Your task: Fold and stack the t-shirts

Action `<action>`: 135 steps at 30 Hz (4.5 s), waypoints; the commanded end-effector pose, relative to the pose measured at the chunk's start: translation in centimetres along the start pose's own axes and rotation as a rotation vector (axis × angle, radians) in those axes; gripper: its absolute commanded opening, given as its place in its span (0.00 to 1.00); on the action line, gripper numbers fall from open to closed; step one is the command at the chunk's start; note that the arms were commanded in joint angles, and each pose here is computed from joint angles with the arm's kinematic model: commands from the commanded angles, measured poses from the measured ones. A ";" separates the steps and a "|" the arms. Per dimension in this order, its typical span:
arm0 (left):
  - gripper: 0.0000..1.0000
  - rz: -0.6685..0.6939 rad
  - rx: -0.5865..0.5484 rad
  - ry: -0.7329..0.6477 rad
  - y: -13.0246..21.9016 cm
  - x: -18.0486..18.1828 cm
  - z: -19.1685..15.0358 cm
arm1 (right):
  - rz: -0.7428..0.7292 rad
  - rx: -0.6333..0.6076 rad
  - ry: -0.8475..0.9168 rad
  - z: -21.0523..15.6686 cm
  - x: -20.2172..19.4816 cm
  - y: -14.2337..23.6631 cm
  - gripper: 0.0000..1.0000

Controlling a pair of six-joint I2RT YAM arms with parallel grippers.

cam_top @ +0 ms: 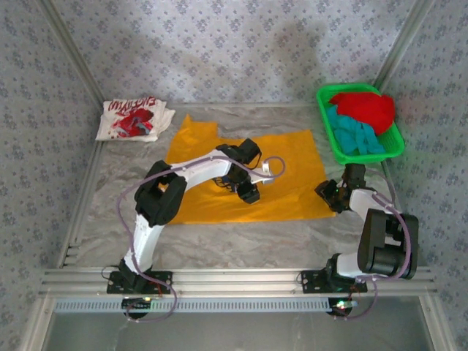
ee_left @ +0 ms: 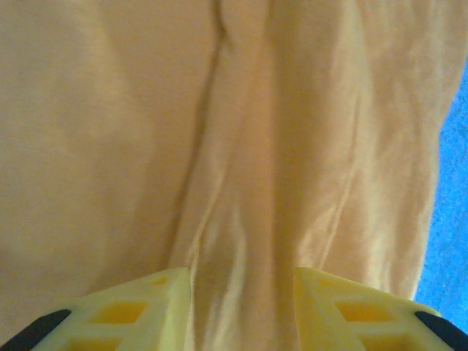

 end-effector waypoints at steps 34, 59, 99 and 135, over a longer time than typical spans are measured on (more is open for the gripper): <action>0.00 -0.019 -0.002 -0.033 0.5 -0.8 0.6 | -0.013 0.007 0.006 -0.1 -0.4 0.7 0.50; 0.46 -0.046 0.052 -0.043 -1.6 0.9 0.6 | -0.006 0.003 0.007 -0.1 -0.5 0.7 0.50; 0.60 0.158 -0.044 0.104 4.6 3.7 -1.0 | -0.072 0.004 -0.070 0.2 -2.2 0.6 0.51; 0.41 0.669 -0.249 1.449 5.7 3.3 -23.5 | -0.070 0.095 -0.045 -5.7 -0.7 -0.6 0.00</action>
Point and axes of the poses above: each hand's point on the last joint's axis, 136 mm out from that joint toward the fingers, its own y axis back along the fingers, its own x axis along the line the jaws close on, z = x × y, the point moved 9 cm from there along y, back along the fingers, and after that the axes turned 3 degrees about -y, right-handed, at the moved point
